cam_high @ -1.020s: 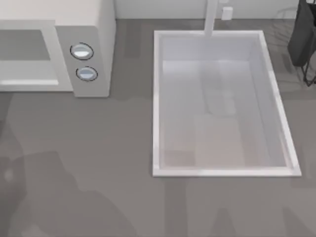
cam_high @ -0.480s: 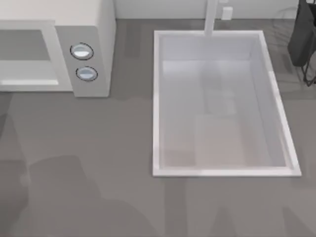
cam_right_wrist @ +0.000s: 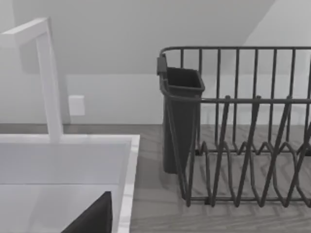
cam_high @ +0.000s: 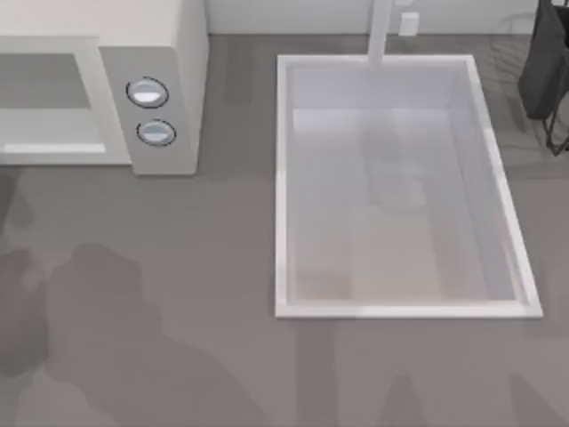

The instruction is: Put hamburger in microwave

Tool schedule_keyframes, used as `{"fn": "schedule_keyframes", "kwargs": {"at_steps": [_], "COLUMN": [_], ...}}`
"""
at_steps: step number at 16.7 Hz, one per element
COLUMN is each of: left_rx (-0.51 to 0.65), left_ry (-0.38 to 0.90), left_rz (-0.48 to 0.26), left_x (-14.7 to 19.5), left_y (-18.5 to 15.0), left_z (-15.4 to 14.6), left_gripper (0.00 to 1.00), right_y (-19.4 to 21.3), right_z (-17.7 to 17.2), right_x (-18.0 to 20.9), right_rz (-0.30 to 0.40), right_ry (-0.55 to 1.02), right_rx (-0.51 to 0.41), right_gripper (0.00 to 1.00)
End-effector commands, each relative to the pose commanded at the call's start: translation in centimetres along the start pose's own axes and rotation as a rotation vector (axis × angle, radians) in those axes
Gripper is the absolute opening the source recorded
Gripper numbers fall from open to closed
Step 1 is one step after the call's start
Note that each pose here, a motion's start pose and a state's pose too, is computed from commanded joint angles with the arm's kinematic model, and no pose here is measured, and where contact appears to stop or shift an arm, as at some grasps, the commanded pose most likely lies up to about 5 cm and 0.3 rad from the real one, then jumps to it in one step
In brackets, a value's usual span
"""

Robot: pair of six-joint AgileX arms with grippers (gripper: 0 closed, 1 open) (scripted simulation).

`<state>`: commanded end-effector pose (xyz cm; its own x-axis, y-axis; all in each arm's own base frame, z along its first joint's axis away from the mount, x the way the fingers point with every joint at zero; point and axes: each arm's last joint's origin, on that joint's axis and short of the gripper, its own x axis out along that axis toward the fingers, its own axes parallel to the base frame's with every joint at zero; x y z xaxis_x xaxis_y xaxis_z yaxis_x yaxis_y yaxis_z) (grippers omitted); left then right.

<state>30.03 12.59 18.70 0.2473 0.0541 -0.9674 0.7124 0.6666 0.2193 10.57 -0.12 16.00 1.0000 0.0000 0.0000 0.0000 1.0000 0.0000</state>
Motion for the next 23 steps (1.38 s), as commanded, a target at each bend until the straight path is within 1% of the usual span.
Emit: {"fn": "schedule_keyframes", "kwargs": {"at_steps": [3, 6, 8, 10, 13, 17, 20, 23], "left_rx": [-0.170, -0.345, -0.455, -0.552, -0.669, -0.757, -0.780, -0.782], "left_ry": [-0.103, -0.246, -0.361, -0.484, -0.665, -0.858, -0.933, -0.940], "left_rz": [0.138, 0.256, 0.318, 0.359, 0.381, 0.365, 0.349, 0.348], "left_x": [2.8, 5.8, 7.6, 9.2, 10.8, 11.4, 11.3, 11.3], "left_y": [1.4, 2.2, 2.1, 1.6, 0.4, -1.0, -1.5, -1.6], "left_z": [0.7, 1.6, 2.3, 3.1, 4.3, 5.8, 6.6, 6.6], "left_gripper": [0.00, 0.00, 0.00, 0.00, 0.00, 0.00, 0.00, 0.00], "right_y": [0.0, 0.0, 0.0, 0.0, 0.0, 0.0, 0.0, 0.0], "right_z": [0.0, 0.0, 0.0, 0.0, 0.0, 0.0, 0.0, 0.0], "right_x": [0.0, 0.0, 0.0, 0.0, 0.0, 0.0, 0.0, 0.0], "right_rz": [0.000, 0.000, 0.000, 0.000, 0.000, 0.000, 0.000, 0.000], "right_ry": [0.000, 0.000, 0.000, 0.000, 0.000, 0.000, 0.000, 0.000], "right_rx": [0.000, 0.000, 0.000, 0.000, 0.000, 0.000, 0.000, 0.000], "right_gripper": [1.00, 1.00, 1.00, 1.00, 1.00, 1.00, 1.00, 1.00]}}
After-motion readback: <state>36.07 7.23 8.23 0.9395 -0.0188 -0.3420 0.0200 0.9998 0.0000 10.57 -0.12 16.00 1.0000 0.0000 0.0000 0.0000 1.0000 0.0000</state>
